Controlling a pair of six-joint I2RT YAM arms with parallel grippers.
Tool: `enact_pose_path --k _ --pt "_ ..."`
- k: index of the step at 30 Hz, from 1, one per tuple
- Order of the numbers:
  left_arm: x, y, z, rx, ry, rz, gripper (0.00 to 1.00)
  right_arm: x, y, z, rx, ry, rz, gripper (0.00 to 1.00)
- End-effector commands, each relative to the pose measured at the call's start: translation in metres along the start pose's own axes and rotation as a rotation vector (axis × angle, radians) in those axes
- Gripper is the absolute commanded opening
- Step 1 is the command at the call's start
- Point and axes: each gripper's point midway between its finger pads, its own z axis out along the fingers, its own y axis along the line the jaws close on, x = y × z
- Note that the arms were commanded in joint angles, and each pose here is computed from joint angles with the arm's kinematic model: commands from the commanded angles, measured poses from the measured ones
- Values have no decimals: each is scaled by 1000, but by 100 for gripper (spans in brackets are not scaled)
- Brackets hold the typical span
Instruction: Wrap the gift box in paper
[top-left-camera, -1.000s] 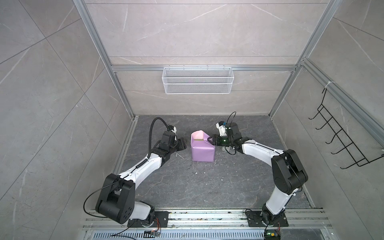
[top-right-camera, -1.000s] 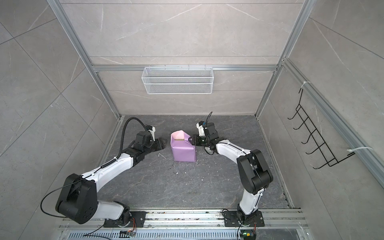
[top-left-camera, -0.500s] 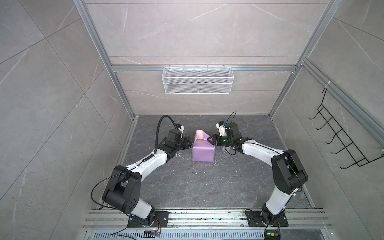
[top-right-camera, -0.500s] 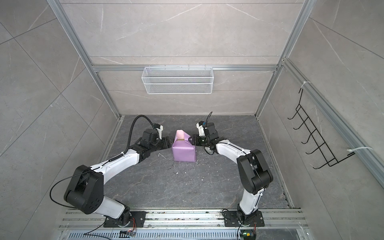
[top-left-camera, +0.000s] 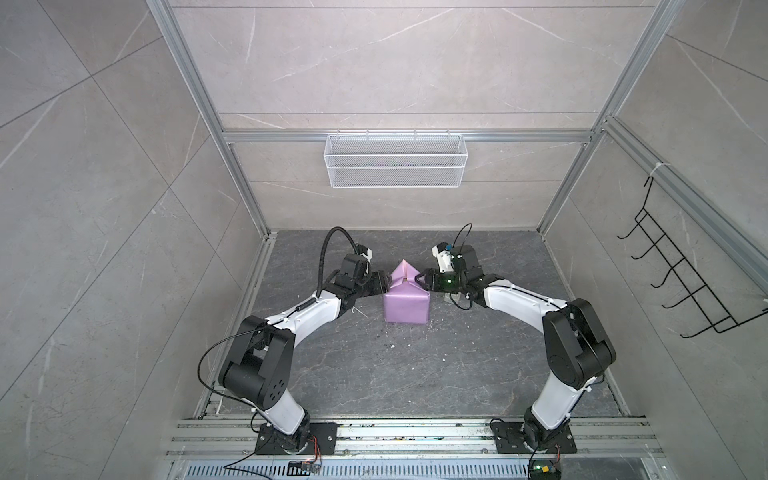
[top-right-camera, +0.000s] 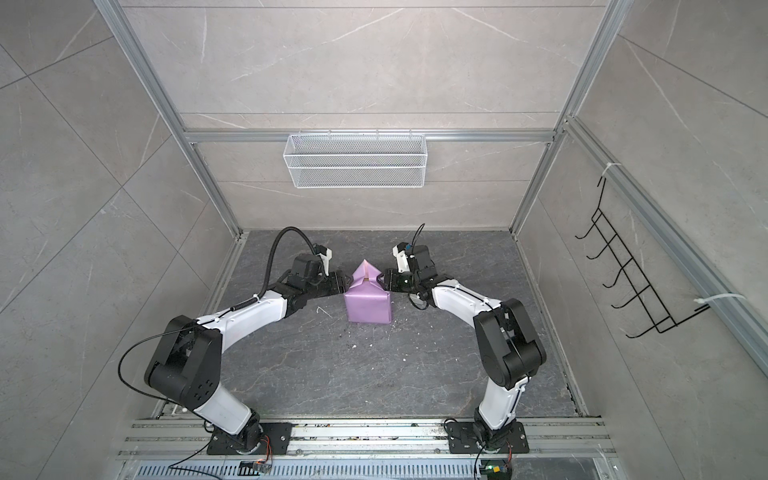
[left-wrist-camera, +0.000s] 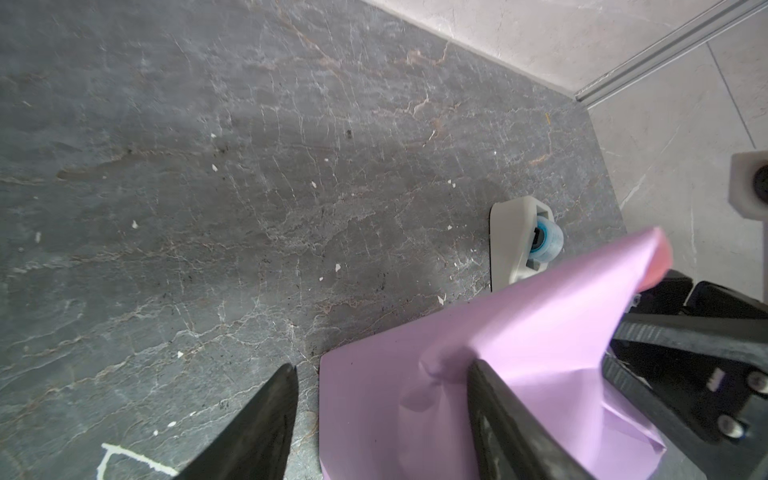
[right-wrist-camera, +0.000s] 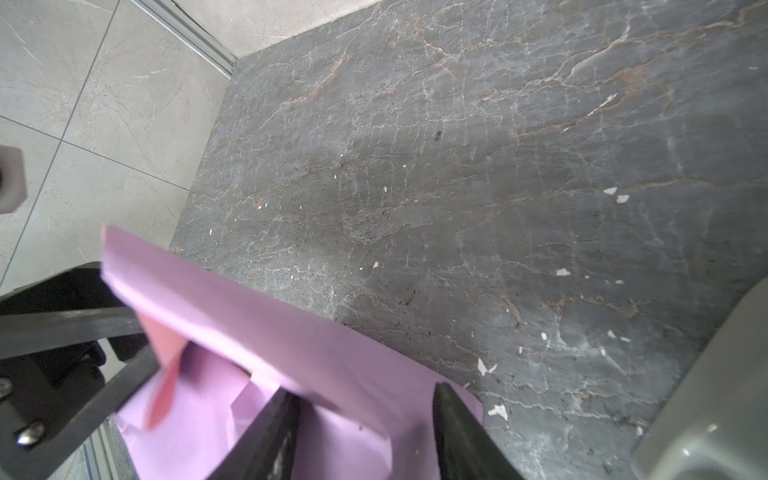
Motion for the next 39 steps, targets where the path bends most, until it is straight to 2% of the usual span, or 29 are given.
enact_pose_path --k 1,8,19,28,39 --pt "-11 -13 1 46 -23 33 67 30 -15 2 59 85 31 53" --pt "-3 -10 11 41 -13 26 67 30 -15 3 55 85 34 53" --pt "11 -9 26 28 -63 23 70 30 -13 3 47 86 32 53" --pt "0 -9 14 8 -78 121 72 26 -9 2 36 81 18 54" --pt "-17 -25 -17 85 -127 191 79 27 -10 1 35 82 15 54"
